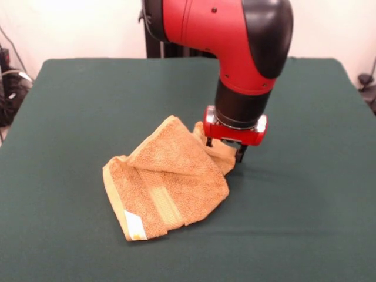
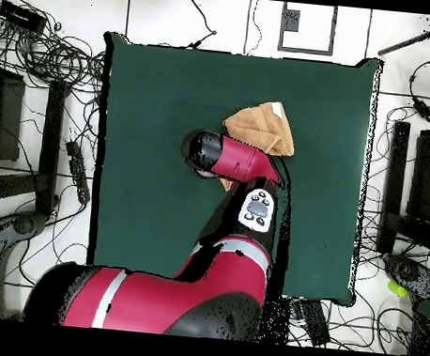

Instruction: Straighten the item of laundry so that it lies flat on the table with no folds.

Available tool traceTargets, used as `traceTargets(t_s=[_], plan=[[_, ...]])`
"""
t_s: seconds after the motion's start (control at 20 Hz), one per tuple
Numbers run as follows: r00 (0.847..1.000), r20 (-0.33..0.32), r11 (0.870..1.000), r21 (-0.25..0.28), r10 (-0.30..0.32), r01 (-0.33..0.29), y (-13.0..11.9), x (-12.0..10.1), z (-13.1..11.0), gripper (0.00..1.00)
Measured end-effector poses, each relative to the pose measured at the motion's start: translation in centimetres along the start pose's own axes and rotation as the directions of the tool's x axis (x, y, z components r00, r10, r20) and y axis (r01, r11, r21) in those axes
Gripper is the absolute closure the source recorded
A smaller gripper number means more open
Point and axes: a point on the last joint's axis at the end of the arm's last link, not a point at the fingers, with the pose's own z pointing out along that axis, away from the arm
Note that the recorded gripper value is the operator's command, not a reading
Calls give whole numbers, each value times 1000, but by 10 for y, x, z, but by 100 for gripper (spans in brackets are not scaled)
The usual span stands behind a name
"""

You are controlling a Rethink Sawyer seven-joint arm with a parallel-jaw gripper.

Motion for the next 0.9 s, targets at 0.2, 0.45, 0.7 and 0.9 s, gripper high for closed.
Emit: traceTargets(t_s=[0.2,0.45,0.7,0.9], plan=[[1000,4,1000,9,-17,17,1,-1,0,0],[1000,5,999,27,-31,30,4,-1,0,0],[999,5,998,41,-42,41,6,-1,0,0],[999,4,998,38,-43,43,6,-2,0,0]])
